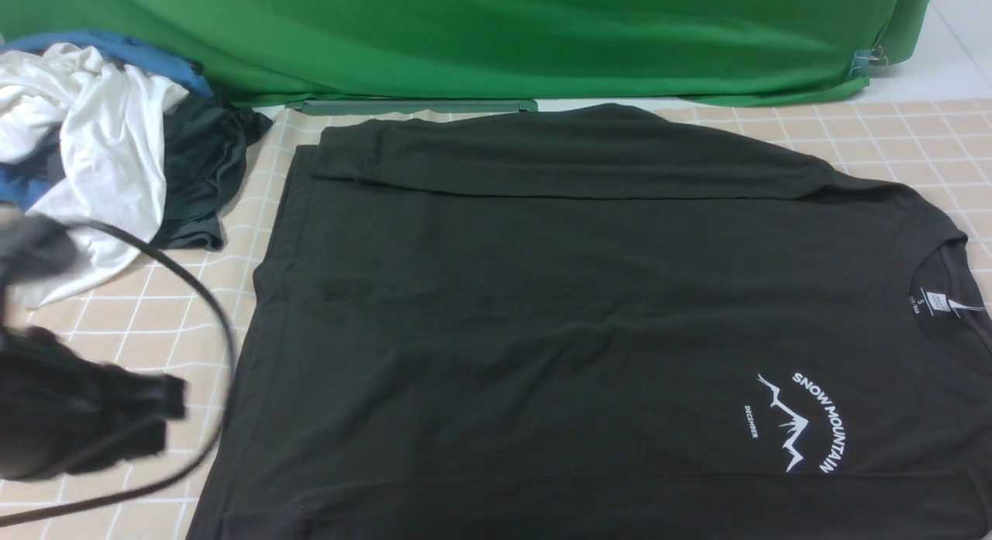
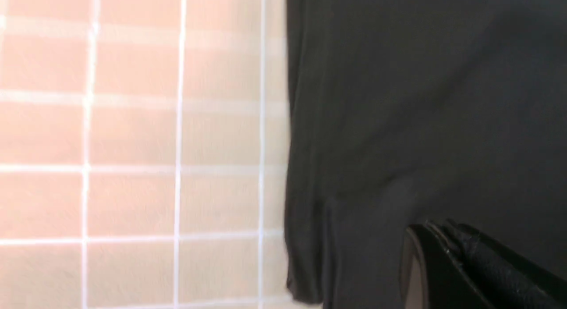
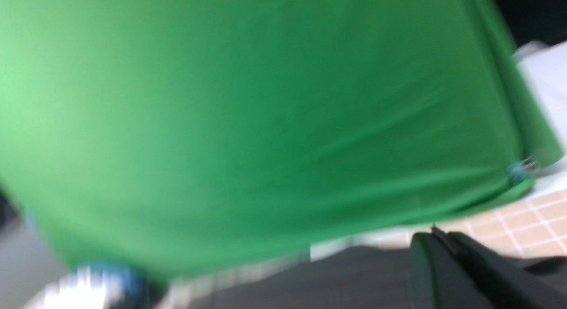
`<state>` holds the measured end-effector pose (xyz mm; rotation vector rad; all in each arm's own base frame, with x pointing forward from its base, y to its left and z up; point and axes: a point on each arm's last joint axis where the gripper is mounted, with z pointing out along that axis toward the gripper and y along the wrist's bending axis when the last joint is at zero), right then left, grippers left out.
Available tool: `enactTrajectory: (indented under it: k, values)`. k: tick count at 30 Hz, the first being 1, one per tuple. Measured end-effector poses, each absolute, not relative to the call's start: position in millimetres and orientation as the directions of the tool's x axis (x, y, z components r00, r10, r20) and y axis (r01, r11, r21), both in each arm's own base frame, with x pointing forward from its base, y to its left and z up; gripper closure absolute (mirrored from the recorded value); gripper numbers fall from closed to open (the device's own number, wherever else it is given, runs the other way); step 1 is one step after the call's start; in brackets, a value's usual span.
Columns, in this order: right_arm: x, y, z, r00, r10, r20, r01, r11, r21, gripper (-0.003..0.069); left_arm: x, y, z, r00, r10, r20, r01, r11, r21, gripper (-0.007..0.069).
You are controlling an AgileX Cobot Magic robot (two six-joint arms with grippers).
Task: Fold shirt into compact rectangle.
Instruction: 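Grasp the left edge of the dark T-shirt lying flat on the table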
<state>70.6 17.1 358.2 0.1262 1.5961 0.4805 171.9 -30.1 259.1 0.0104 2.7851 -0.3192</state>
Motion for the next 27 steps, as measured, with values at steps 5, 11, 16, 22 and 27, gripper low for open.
enactTrajectory:
  k: [5,11,16,22,27]
  values:
    - [110,45,370,-0.407,0.097,-0.908,-0.306,0.922,0.236,0.062,179,-61,226,-0.974,0.111,-0.198,0.148,0.972,-0.182,0.061]
    - [133,80,353,-0.525,-0.072,-0.848,-0.438,0.877,0.197,0.062,179,-72,197,-0.986,0.121,-0.119,0.128,0.99,-0.059,0.0604]
    - [139,95,347,-0.533,-0.111,-0.839,-0.485,0.852,0.196,0.062,188,-72,184,-0.979,0.157,-0.127,0.16,0.987,-0.009,0.0535]
    - [145,99,346,-0.522,-0.107,-0.846,-0.491,0.849,0.196,0.0615,196,-75,171,-0.978,0.171,-0.119,0.172,0.985,0.005,0.0308]
    - [145,100,347,-0.513,-0.1,-0.853,-0.492,0.848,0.196,0.0614,202,-78,159,-0.981,0.167,-0.099,0.168,0.986,0.002,0.0174]
